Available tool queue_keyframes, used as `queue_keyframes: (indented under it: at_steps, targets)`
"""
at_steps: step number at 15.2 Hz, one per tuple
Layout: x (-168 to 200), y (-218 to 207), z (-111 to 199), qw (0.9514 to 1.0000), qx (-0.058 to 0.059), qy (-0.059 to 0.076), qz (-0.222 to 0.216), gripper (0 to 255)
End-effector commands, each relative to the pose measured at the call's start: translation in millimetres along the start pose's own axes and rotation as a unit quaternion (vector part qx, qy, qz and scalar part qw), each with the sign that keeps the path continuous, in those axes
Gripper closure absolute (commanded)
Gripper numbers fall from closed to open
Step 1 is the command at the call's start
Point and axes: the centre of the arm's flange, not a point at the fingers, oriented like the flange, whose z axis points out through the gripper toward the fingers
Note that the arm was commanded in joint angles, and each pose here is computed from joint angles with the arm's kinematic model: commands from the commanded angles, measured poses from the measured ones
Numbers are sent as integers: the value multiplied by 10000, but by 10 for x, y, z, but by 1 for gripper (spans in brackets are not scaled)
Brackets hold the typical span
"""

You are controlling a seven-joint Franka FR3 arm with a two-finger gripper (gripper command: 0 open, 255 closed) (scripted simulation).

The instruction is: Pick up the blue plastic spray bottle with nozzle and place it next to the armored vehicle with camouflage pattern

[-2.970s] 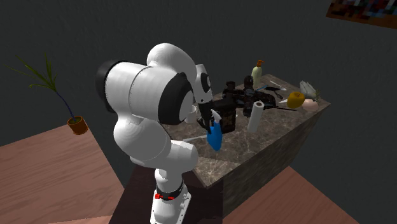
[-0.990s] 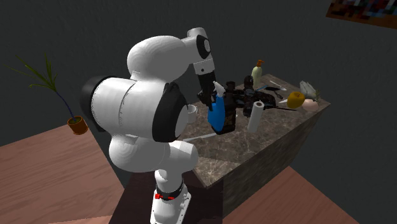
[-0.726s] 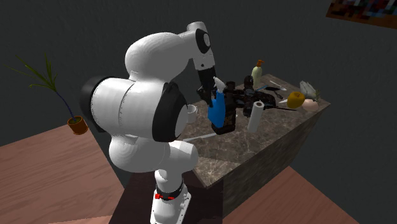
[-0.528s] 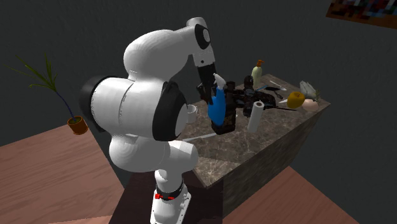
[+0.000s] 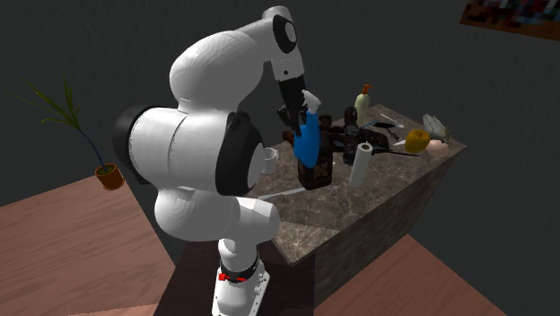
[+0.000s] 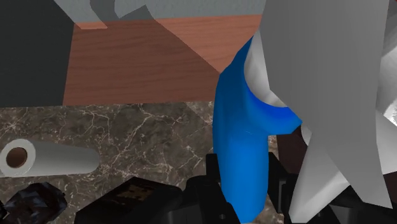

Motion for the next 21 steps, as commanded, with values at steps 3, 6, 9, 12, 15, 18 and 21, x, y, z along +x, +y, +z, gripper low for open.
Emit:
queue_keyframes:
  at_steps: [3,6,9,12,15,18,21]
  targets:
    - [-99,1,-191,10000,1,-1,0,255]
    - [-165,122,-225,10000,1,-1,0,255]
    - [-243,486,-90,10000,1,-1,0,255]
    - [-321,850,44,10000,1,-1,0,255]
    - [-398,1214,179,10000,1,-1,0,255]
    - [-476,1579,314,10000,1,-1,0,255]
    - [-554,1943,449,10000,1,-1,0,255]
